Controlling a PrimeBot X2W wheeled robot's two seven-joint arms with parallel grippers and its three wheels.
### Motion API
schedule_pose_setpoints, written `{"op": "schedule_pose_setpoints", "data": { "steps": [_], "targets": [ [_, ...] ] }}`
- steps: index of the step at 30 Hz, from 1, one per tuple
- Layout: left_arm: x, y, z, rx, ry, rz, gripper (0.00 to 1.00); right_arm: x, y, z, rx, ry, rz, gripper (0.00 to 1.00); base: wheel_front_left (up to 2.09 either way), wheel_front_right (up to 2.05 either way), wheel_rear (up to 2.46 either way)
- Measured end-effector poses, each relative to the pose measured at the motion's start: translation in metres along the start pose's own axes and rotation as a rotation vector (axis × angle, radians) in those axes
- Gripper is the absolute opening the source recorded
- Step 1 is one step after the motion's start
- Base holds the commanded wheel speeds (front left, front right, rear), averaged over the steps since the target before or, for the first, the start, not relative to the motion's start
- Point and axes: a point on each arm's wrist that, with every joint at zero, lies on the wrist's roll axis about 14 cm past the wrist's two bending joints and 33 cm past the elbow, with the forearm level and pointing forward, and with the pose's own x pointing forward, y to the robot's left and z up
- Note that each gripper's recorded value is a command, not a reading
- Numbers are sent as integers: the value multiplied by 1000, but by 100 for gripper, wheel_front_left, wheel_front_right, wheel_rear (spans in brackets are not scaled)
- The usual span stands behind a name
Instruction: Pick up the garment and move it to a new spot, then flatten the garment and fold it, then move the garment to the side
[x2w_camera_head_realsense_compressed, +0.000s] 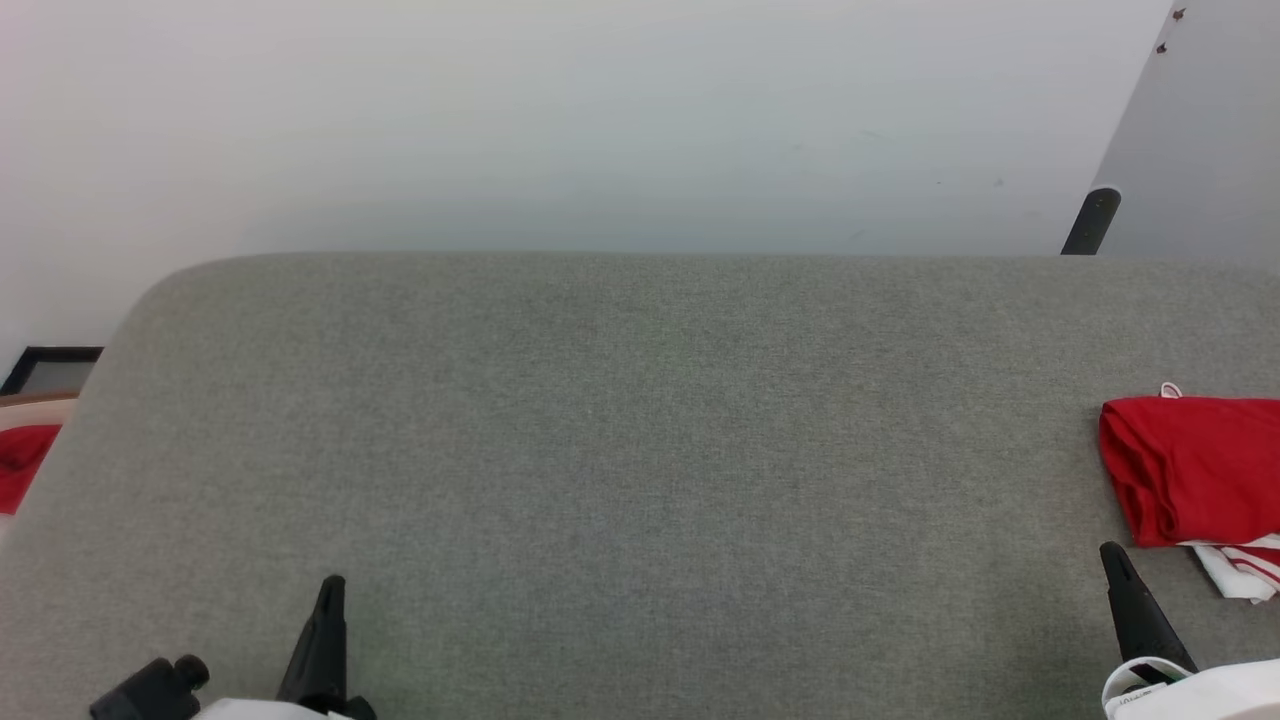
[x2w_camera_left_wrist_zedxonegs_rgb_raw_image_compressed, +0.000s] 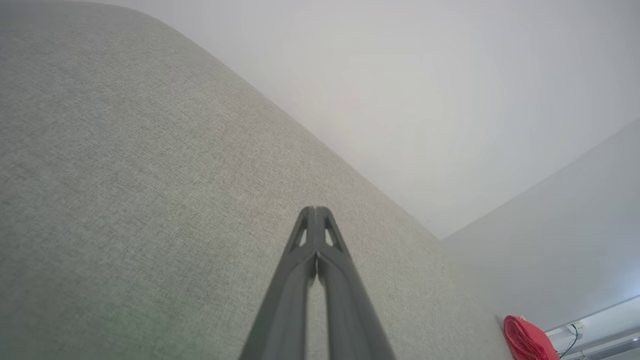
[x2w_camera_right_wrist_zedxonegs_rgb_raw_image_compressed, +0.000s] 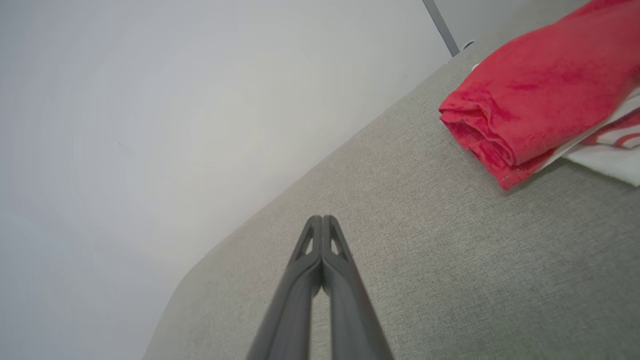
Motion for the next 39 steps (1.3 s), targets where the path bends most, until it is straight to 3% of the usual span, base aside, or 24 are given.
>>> {"op": "schedule_pose_setpoints", "data": {
  "steps": [39],
  "targets": [
    [19,-13,0,-454,18,-3,0,16,3,-1,419,-19,8,0,0,0,0]
  ]
}}
